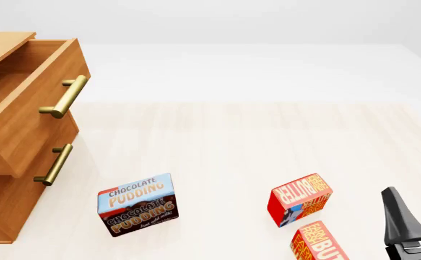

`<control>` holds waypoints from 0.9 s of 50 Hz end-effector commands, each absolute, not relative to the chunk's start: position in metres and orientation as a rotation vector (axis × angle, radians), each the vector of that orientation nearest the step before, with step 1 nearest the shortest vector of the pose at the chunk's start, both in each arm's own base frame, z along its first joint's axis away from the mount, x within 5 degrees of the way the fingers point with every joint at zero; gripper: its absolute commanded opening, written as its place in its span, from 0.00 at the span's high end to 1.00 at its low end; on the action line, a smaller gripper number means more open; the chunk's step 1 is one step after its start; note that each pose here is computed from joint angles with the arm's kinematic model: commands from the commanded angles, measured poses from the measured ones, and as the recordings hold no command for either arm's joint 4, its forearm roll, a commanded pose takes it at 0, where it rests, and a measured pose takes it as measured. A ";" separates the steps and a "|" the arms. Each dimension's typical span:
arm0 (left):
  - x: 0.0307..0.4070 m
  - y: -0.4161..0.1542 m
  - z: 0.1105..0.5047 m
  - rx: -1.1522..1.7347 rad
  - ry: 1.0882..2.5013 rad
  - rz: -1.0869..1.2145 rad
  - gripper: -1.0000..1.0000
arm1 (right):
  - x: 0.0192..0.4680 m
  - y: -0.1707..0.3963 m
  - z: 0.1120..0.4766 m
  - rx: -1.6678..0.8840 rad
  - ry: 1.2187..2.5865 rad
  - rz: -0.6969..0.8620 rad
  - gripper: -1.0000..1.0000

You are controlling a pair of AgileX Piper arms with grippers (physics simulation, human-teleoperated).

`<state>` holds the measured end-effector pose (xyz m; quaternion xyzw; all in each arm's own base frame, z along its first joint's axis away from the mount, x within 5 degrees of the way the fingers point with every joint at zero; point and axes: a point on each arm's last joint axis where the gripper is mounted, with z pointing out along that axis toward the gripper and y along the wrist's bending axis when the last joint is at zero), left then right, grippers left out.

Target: Put the bowl in the top drawer of the cabinet.

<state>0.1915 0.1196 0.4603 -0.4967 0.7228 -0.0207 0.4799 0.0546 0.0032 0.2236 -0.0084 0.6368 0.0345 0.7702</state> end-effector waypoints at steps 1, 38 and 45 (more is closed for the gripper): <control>0.192 0.120 0.461 -1.209 1.753 -0.051 0.00 | 0.055 0.003 0.224 -0.018 1.380 0.074 0.00; 0.160 0.078 0.484 -1.105 1.800 -0.115 0.00 | 0.054 0.003 0.224 -0.018 1.374 0.077 0.00; 0.149 0.064 0.490 -1.052 1.814 -0.143 0.00 | 0.054 0.003 0.224 -0.019 1.374 0.078 0.00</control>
